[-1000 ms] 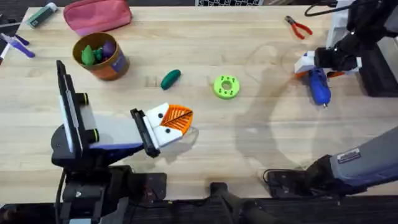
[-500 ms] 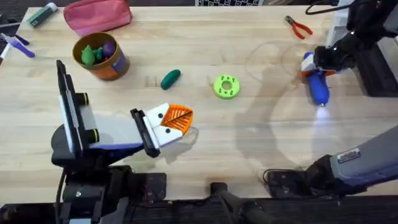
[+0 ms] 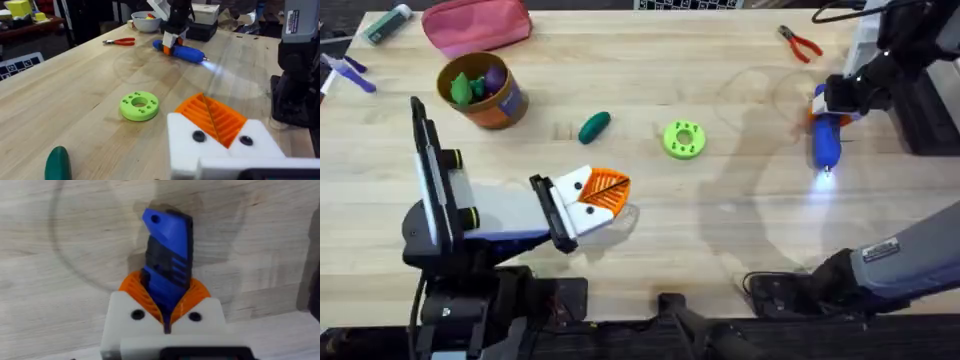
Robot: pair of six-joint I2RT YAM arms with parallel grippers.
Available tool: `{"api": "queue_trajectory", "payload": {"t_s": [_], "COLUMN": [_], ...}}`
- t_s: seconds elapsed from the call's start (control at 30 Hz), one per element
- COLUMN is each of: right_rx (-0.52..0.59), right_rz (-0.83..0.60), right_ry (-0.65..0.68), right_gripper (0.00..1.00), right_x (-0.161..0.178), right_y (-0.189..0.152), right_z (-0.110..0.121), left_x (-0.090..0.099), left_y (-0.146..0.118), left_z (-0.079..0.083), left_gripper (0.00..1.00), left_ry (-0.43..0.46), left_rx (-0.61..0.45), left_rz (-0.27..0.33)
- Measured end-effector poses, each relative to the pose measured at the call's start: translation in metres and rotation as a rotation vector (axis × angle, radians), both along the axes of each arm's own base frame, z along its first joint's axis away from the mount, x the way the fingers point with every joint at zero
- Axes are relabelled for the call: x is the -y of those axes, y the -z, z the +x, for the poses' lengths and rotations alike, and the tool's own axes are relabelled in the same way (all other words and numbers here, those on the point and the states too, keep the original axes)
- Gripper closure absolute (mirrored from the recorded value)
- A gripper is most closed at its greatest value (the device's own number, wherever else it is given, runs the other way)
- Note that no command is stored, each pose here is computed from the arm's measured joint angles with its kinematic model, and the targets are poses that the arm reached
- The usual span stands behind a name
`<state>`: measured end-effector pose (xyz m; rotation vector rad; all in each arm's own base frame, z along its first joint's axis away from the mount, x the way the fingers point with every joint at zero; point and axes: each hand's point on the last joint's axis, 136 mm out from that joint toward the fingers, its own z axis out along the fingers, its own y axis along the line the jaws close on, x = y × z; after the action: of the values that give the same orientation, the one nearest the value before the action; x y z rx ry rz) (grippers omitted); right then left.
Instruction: Pick up the gripper from the table and insert it into the empty holder that is missing its gripper. Then pick up a screw, insert it into the mounting hole, and use the screwdriver to tighten it. Finally, clean up the table by picking up the vegetable and placing it into the bucket.
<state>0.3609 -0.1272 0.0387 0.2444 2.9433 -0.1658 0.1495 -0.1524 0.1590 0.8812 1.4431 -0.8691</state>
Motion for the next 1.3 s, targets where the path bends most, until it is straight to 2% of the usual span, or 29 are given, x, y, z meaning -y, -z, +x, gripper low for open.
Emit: {"api": "queue_trajectory", "payload": {"t_s": [0.17, 0.27, 0.37, 0.5, 0.67, 0.87, 1.03, 1.3], "right_rx": [-0.015, 0.019, 0.125, 0.337, 0.581, 0.791, 0.935, 1.051], "right_rz": [0.01, 0.013, 0.022, 0.064, 0.132, 0.223, 0.32, 0.454], "right_ry": [-0.032, -0.056, -0.087, -0.13, -0.218, -0.359, -0.47, -0.65], "right_gripper": [0.978, 0.978, 0.978, 0.978, 0.978, 0.978, 0.978, 0.978], "right_x": [-0.014, -0.028, -0.045, -0.077, -0.125, -0.193, -0.243, -0.303], "right_y": [-0.005, -0.022, -0.057, -0.126, -0.209, -0.28, -0.33, -0.374], "right_z": [-0.001, 0.004, 0.019, 0.04, 0.043, 0.02, -0.009, -0.062], "left_x": [0.0, 0.0, 0.0, 0.0, 0.0, 0.0, 0.0, 0.0], "left_y": [0.0, 0.0, 0.0, 0.0, 0.0, 0.0, 0.0, 0.0], "left_z": [0.0, 0.0, 0.0, 0.0, 0.0, 0.0, 0.0, 0.0], "left_gripper": [0.982, 0.982, 0.982, 0.982, 0.982, 0.982, 0.982, 0.982], "left_ry": [0.0, 0.0, 0.0, 0.0, 0.0, 0.0, 0.0, 0.0], "left_rx": [0.0, 0.0, 0.0, 0.0, 0.0, 0.0, 0.0, 0.0], "left_rz": [0.0, 0.0, 0.0, 0.0, 0.0, 0.0, 0.0, 0.0]}}
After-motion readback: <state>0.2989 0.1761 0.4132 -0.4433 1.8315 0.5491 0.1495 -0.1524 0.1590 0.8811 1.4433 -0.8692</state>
